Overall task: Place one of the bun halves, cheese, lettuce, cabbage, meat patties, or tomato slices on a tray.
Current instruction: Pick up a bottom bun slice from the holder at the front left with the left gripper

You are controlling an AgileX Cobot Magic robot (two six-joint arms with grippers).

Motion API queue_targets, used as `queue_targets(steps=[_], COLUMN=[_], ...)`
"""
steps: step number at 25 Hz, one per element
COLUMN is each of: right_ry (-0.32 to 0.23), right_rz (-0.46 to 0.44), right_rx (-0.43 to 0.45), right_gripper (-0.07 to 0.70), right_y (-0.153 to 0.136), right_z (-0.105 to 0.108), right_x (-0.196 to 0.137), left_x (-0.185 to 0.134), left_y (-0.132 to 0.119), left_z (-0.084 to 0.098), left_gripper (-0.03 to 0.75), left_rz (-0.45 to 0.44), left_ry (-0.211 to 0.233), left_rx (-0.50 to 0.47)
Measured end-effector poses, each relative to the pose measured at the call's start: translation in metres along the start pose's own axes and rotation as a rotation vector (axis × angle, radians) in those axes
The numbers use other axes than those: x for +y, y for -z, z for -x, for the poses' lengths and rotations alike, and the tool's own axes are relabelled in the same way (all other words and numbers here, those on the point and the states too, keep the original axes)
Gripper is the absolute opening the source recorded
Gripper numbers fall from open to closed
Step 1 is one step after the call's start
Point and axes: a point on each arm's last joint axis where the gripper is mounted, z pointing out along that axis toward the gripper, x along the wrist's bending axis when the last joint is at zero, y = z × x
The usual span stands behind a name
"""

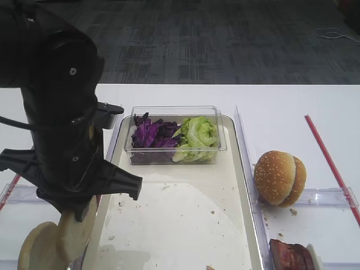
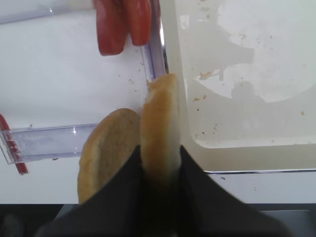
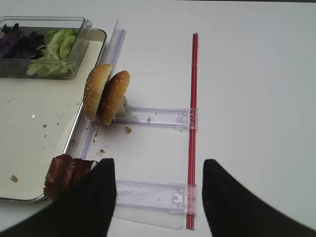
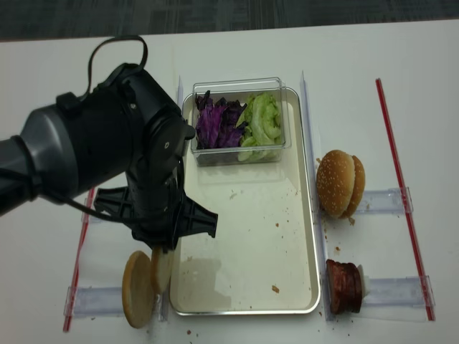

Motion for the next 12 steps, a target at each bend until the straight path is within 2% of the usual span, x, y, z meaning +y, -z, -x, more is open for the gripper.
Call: queue_targets(steps=[3,12], right_ry=[0.0,0.0], right_rz=[0.0,0.0], right_rx=[0.0,0.0], right_gripper=[0.405,0.405], right_y=[0.0,0.0], right_z=[0.0,0.0], right_x=[0.0,0.0], left_x=[-0.0013,-0.007], left_y=[0.0046,0.0062], left_z=[-0.0003,0.0073], left_gripper=[0.094,0.094], left_rz=[0.008,-0.046], left_ry=[0.005,0.001], left_rx=[-0.017,-0.108])
